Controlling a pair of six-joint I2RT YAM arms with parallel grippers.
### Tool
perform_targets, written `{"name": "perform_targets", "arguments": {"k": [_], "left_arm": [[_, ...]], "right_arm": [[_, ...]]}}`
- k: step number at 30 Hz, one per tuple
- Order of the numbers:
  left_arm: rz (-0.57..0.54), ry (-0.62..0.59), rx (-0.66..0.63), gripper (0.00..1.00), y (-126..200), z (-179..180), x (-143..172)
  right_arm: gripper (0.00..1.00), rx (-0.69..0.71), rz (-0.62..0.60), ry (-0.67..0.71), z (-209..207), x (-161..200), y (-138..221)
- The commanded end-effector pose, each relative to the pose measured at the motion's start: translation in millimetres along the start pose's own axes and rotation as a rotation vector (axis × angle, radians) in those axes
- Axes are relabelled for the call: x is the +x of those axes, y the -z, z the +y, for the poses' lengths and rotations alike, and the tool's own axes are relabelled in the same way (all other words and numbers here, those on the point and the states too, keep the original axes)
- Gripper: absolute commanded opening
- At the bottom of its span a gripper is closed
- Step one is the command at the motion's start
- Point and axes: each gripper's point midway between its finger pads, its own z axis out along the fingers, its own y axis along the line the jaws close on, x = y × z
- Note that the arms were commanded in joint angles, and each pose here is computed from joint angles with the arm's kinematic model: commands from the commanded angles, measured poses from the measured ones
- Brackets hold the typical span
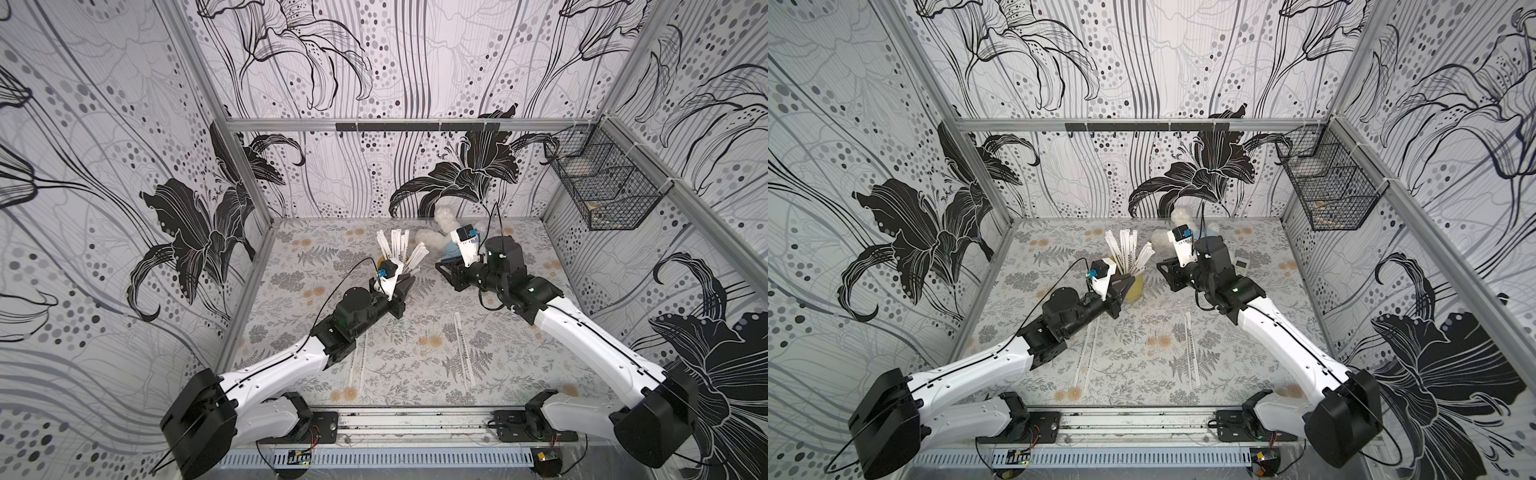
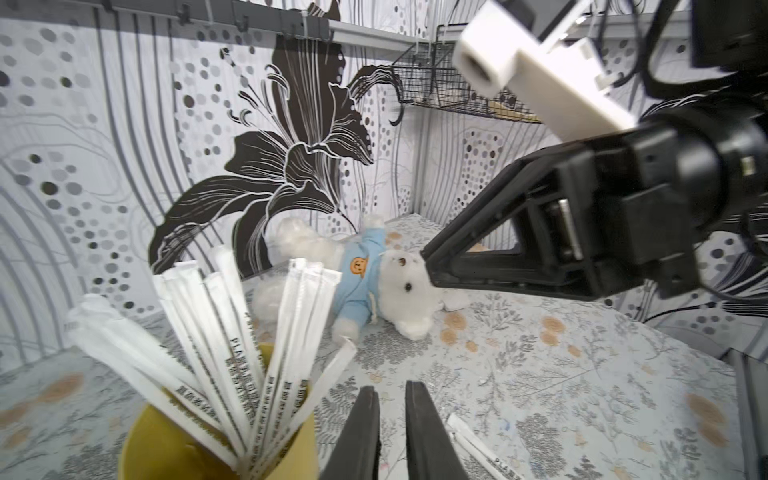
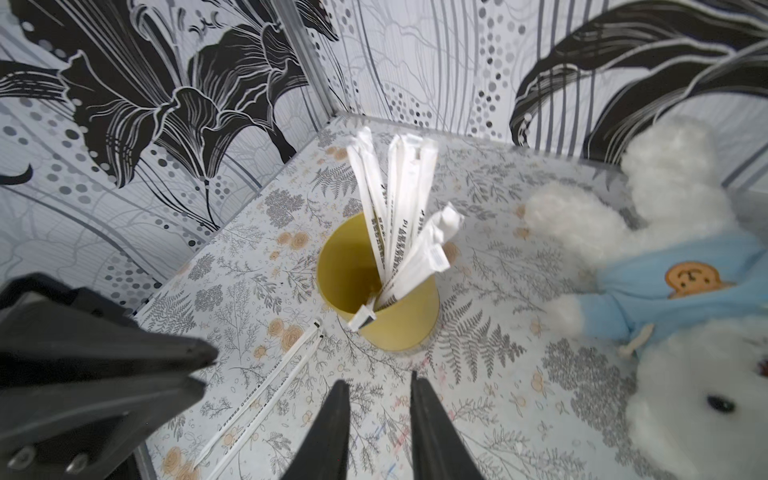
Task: Take the straws out of the storage container
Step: Place the straw at the center of the board, then pick up the straw from the container.
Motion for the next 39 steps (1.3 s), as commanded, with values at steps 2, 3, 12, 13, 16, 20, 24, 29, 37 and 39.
{"name": "perform_targets", "arguments": {"k": [2,3,12,13,16,20,24,29,37,39], "left_arm": [[-0.018,-0.093,-0.047,0.2,-3.1,22.6,-6.6],[-0.017,-0.106,-0.04,0.21,-5.0,24.1,-5.1],[0.027,-0.277,-0.039,0.28,-30.0,35.5,22.1],[0.034,-0.292,-0.031,0.29,-33.5,35.5,24.4],[0.045,-0.322,-0.002,0.3,-40.4,33.1,29.7],[0.046,-0.345,0.018,0.31,-46.5,31.6,34.0],[0.082,-0.364,0.016,0.31,-54.6,34.3,44.1],[0.091,-0.385,-0.005,0.31,-63.5,39.1,49.6],[0.108,-0.4,-0.003,0.25,-71.6,39.8,52.0],[0.098,-0.409,-0.007,0.21,-70.7,40.0,48.4]], "right_arm": [[0.33,-0.077,-0.105,0.092,21.2,-15.0,6.0],[0.33,-0.088,-0.114,0.1,24.3,-15.9,7.1],[0.33,-0.08,-0.158,0.149,31.1,-22.8,19.9],[0.33,-0.075,-0.159,0.149,30.6,-22.7,20.7],[0.33,-0.059,-0.153,0.147,27.9,-21.7,21.8],[0.34,-0.013,-0.138,0.138,19.2,-19.0,19.4],[0.34,-0.006,-0.113,0.136,16.5,-15.4,12.5],[0.34,0.0,-0.099,0.131,13.6,-12.5,5.4],[0.34,0.016,-0.093,0.124,9.0,-10.1,0.9],[0.34,0.016,-0.097,0.129,9.6,-11.0,1.3]]}}
